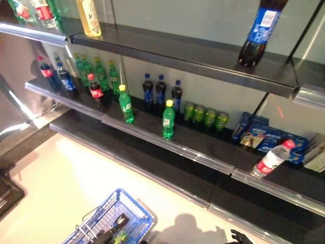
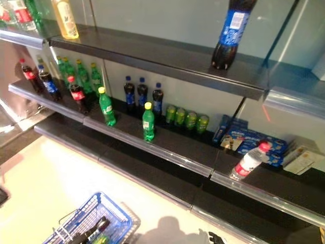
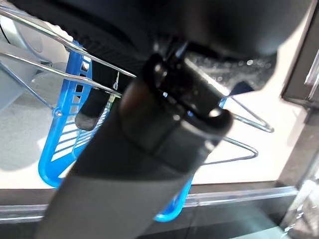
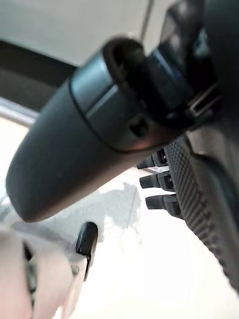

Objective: Pick up the drink and place into the basket.

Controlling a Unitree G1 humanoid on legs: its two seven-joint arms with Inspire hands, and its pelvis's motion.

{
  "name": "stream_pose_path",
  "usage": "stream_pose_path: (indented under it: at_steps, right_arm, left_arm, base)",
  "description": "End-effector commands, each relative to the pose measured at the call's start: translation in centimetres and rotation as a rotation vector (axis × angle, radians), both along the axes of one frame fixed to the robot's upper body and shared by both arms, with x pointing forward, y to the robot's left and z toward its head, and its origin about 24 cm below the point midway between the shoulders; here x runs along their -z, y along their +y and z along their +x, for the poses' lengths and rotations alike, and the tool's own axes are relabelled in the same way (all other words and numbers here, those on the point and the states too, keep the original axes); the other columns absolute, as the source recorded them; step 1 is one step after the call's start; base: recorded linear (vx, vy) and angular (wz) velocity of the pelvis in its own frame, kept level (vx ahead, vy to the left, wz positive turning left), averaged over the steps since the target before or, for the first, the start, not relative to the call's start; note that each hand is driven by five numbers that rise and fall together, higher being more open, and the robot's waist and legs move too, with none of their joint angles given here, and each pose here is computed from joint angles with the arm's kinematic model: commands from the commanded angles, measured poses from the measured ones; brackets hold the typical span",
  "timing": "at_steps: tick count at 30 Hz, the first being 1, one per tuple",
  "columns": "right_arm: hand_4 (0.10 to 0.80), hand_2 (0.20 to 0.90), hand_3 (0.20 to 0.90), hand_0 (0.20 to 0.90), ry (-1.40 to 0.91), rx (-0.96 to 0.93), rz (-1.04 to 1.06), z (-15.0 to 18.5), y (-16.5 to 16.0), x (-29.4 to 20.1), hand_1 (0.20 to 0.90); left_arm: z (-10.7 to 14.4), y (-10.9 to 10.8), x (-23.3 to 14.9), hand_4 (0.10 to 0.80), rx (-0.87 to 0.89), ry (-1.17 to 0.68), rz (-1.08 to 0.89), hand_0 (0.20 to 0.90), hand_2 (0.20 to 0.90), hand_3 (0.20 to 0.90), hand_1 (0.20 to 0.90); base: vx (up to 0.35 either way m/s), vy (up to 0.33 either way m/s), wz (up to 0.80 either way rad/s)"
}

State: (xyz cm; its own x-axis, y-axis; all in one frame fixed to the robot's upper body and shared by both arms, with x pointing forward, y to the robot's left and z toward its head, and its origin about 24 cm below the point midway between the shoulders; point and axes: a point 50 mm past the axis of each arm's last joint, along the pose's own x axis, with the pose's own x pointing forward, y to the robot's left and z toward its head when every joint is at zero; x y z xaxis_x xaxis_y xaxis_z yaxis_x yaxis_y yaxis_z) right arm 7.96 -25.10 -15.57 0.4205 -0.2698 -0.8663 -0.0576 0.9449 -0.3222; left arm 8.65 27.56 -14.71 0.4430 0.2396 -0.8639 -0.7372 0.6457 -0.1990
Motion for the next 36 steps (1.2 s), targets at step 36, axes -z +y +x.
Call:
stream_pose_path:
  at_steps: [36]
  right_arm:
    - [0.8, 0.9, 0.9, 0.9, -0.109, -0.109, -0.076, 2.9, -1.4, -1.4, 0.9]
  left_arm:
    - [9.9, -2.6, -3.6, 0.1, 0.297, -0.385, -0.054, 0.3, 0.3, 0.2, 0.3]
  base:
    - [0.098, 0.24, 0.36]
